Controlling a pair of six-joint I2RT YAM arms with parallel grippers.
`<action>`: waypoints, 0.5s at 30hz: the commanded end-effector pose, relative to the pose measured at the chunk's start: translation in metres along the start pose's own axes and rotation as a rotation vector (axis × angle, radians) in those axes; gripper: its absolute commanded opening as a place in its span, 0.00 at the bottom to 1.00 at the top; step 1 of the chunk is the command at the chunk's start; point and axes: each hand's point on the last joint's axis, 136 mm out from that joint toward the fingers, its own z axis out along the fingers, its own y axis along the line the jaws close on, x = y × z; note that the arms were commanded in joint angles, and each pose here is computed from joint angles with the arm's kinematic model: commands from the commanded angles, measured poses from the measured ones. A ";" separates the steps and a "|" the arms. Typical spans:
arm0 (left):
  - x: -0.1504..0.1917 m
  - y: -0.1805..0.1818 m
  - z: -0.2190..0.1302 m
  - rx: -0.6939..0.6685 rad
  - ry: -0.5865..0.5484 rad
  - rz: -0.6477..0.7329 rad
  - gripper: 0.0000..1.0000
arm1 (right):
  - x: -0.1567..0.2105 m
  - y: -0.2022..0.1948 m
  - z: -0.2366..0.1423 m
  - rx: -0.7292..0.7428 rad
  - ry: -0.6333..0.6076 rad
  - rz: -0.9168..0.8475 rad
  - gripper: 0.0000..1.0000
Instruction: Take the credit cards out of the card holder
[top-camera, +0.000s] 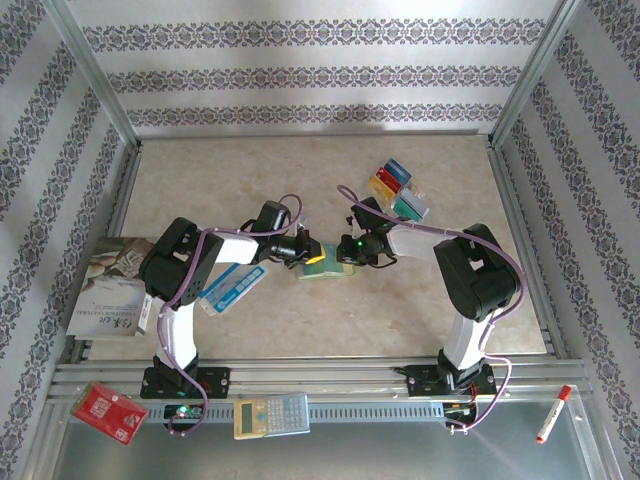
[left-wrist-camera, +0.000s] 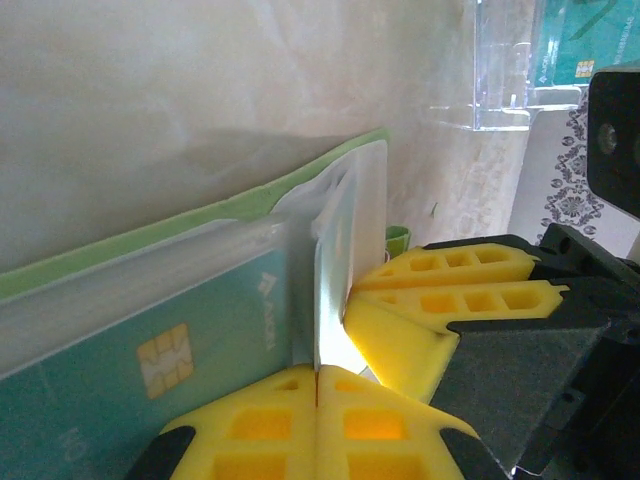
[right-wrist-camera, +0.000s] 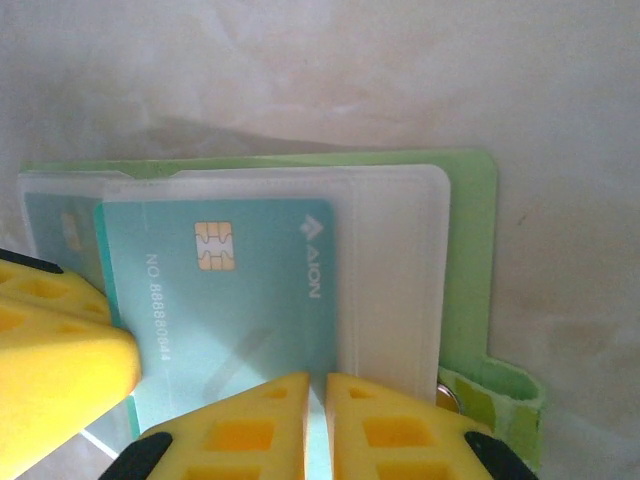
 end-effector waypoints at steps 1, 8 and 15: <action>-0.006 -0.012 -0.011 0.036 -0.011 0.066 0.07 | 0.009 -0.021 0.006 0.083 0.033 0.027 0.16; -0.006 -0.009 -0.014 0.032 -0.016 0.063 0.07 | 0.008 -0.021 0.005 0.086 0.031 0.026 0.16; -0.008 -0.008 -0.017 0.028 -0.018 0.062 0.09 | 0.003 -0.015 -0.001 0.074 0.012 0.022 0.16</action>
